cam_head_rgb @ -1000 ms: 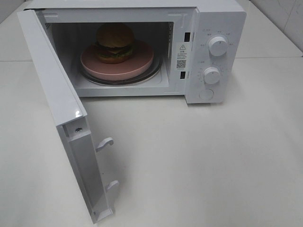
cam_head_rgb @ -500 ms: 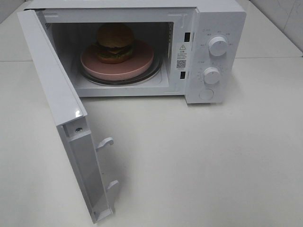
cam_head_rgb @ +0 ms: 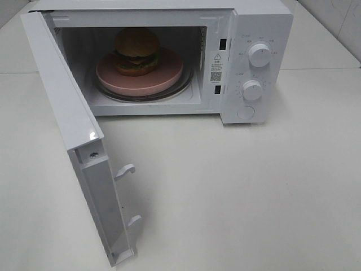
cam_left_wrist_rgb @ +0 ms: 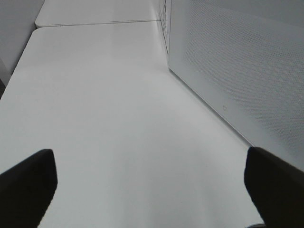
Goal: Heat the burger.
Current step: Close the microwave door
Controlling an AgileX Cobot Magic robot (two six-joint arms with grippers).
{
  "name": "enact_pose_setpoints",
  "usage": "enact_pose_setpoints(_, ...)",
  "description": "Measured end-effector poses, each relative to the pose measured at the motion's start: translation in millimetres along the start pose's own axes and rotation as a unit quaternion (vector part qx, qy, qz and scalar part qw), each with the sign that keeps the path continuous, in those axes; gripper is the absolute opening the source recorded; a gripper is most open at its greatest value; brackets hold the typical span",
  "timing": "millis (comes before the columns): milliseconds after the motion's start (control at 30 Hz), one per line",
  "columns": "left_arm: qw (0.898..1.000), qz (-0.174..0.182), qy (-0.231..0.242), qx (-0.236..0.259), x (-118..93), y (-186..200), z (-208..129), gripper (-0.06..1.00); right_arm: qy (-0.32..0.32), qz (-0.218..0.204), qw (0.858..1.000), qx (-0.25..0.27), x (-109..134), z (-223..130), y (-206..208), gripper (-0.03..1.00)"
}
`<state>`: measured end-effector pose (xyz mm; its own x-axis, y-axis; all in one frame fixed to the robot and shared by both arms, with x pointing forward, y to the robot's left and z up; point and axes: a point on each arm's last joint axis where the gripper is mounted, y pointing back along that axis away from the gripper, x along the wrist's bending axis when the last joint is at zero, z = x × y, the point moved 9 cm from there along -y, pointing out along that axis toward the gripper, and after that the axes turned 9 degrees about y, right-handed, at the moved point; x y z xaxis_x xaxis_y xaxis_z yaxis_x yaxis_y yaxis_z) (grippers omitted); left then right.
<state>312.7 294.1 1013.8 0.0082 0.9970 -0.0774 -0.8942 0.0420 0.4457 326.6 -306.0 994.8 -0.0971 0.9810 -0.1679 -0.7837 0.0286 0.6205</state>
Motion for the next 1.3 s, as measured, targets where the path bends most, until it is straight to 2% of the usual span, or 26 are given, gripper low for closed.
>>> enact_pose_setpoints(133, 1.000, 0.000, 0.000, 0.000, 0, 0, 0, 0.99, -0.001, -0.003, 1.000, -0.020, 0, 0, 5, 0.76)
enact_pose_setpoints(300, 1.000, 0.000, 0.000, 0.000, 0, 0, 0, 0.99, -0.005, -0.012, 0.997, -0.074, -1, -2, 19, 0.76)
enact_pose_setpoints(1300, 1.000, 0.000, 0.000, 0.000, 0, 0, 0, 0.99, -0.005, -0.013, 0.997, -0.079, -1, -2, 20, 0.76)
